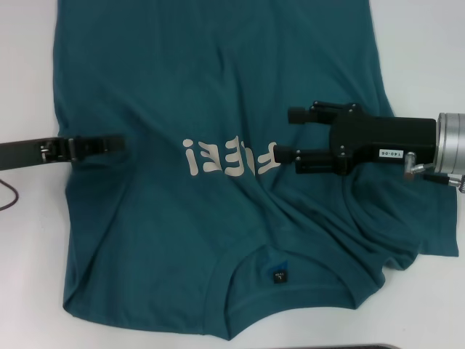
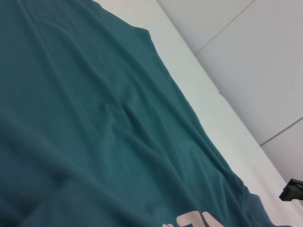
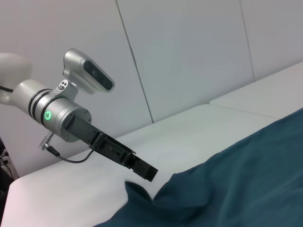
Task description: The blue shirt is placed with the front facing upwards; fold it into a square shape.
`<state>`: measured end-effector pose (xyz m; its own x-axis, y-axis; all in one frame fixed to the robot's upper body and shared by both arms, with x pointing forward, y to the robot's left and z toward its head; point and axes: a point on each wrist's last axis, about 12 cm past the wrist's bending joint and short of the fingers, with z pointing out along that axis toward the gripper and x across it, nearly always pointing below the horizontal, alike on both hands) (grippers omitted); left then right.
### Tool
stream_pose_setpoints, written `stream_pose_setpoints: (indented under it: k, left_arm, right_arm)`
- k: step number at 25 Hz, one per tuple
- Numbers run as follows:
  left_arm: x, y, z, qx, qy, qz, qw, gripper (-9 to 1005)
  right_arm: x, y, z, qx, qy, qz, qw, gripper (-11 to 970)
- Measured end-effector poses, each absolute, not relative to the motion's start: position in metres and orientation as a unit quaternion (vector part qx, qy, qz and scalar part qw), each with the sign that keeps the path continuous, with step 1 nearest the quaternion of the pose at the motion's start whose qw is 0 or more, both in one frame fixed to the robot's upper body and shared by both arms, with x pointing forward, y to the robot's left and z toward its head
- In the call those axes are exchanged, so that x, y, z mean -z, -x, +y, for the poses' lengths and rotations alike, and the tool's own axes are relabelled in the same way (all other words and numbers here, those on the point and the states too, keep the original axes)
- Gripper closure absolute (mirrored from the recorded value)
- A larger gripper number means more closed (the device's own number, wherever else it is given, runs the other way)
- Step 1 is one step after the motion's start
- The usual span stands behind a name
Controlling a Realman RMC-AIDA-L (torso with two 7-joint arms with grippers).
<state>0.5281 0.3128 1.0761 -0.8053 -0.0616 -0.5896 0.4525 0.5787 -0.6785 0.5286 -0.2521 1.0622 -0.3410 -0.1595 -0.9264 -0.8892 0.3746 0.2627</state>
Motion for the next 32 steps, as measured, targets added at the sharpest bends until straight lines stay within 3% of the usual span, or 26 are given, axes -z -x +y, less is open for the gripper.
stream_pose_setpoints:
  k: [7, 17, 23, 32]
  left_arm:
    - [-1.075, -0.532, 0.311, 0.439, -0.106, 0.841, 0.299, 778]
    - [-1.071, -0.522, 0.343, 0.392, -0.072, 0.858, 0.323, 383]
    - [-1.066, -0.512, 0.355, 0.374, -0.059, 0.868, 0.322, 227]
    - [-1.059, -0.510, 0.362, 0.349, -0.050, 0.880, 0.318, 229]
  right_arm:
    - [-1.062, -0.529, -0.253, -0.415, 0.370, 0.705, 0.440, 82]
    - [-1.063, -0.530, -0.254, -0.413, 0.371, 0.705, 0.442, 83]
    - [-1.064, -0.530, -0.254, -0.412, 0.370, 0.705, 0.443, 82]
    - [-1.064, -0.530, -0.255, -0.413, 0.369, 0.704, 0.445, 82]
